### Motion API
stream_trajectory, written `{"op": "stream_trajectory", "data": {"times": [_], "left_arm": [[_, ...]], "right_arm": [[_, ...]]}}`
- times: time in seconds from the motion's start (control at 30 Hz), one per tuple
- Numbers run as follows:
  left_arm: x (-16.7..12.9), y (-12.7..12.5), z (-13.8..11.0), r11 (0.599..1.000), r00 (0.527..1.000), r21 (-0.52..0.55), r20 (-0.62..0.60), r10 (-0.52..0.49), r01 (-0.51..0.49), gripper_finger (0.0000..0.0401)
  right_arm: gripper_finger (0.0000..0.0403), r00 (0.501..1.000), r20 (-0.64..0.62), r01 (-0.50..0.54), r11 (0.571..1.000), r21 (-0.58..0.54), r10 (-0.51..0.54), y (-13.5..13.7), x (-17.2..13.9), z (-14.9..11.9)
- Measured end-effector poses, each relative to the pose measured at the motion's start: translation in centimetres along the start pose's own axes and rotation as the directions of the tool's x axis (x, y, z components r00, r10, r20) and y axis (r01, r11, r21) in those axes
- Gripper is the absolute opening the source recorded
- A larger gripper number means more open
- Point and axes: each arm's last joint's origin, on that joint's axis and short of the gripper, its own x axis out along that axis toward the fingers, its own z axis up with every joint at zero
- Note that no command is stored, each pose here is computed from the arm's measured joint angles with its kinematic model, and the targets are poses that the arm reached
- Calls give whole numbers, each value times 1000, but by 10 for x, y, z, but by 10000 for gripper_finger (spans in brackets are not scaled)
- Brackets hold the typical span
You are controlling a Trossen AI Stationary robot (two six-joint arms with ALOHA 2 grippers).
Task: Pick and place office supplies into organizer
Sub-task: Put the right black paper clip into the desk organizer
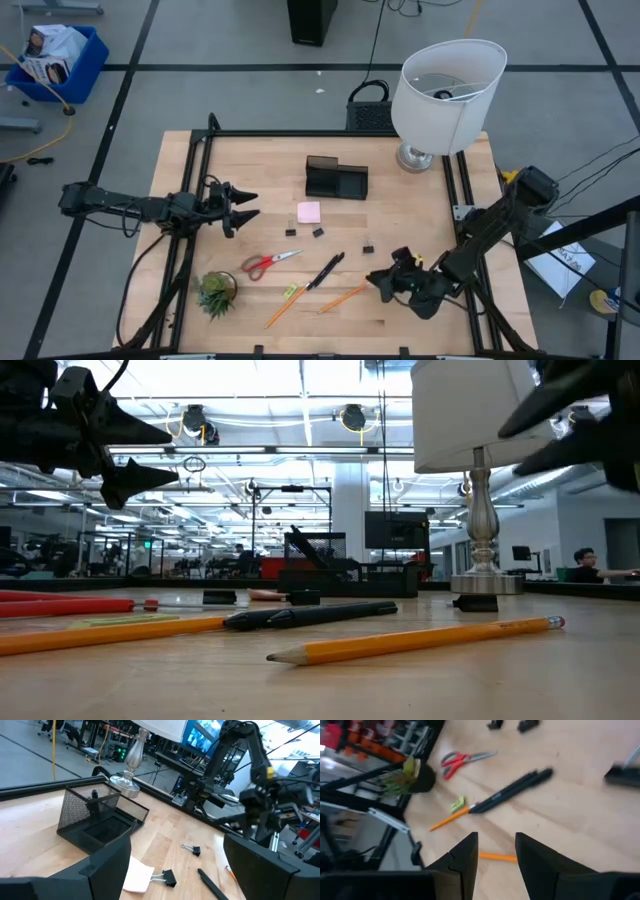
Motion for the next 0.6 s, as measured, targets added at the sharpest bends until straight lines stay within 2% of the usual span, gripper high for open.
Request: {"op": "stream_trajectory", "data": {"times": [0.07,0.2,0.27,0.43,0.5,0.6], "left_arm": [[0,0,0,1000,1000,0,0,0,0,324],[0,0,0,1000,1000,3,0,0,0,324],[0,0,0,1000,1000,5,-3,1,-1,324],[0,0,-1,1000,1000,10,-8,4,-4,324],[0,0,-1,1000,1000,10,-9,5,-5,324],[0,0,-1,1000,1000,9,-8,4,-4,324]], "right_arm": [[125,996,11,86,995,-49,-85,10,-8,9],[125,967,7,256,964,-74,-256,31,-21,29],[125,933,20,360,928,-99,-360,34,-21,36],[125,812,80,583,799,-146,-578,30,-6,48],[125,762,125,647,746,-160,-635,24,6,48],[125,730,190,683,715,-149,-657,21,24,50]]}}
